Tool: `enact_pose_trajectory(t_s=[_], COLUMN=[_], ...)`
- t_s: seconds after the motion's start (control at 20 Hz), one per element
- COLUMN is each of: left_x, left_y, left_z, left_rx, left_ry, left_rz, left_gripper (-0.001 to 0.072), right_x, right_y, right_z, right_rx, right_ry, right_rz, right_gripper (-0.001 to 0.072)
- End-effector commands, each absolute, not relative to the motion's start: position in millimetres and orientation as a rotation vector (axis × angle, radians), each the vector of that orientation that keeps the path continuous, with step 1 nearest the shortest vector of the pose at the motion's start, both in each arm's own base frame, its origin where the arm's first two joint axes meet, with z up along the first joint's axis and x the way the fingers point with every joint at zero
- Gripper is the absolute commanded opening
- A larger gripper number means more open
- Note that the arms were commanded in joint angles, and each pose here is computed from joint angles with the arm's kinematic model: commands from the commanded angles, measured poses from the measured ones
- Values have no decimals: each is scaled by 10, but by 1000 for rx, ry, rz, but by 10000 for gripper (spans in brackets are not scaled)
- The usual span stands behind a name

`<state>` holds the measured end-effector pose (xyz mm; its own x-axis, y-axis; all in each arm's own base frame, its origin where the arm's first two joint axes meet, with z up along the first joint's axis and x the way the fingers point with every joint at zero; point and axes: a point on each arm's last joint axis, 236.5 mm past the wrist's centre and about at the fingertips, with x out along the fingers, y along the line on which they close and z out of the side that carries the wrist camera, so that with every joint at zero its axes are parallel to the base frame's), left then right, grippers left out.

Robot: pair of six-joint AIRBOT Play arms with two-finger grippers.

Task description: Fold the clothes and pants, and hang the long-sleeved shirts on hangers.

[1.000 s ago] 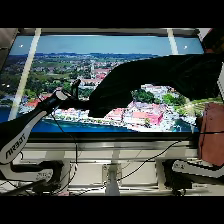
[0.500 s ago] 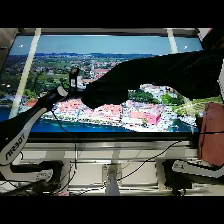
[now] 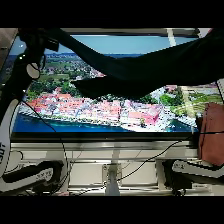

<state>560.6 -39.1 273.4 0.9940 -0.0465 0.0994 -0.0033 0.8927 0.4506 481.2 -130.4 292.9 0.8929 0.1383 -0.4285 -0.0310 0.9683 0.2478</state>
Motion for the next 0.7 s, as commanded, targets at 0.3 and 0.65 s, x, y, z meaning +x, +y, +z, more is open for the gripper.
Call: enact_pose_trajectory(t_s=[0.3,0.65], left_x=[5578,5471], left_y=[-22,81], left_z=[2593,2362], left_rx=[559,552], left_ry=[-40,70], left_rz=[33,-6], left_gripper=[33,33], right_x=[4796,4555], right_y=[-1453,-1470], right_z=[2415,2478], right_rx=[147,144], right_ry=[638,680], right_rz=[20,-5], right_gripper=[33,33])
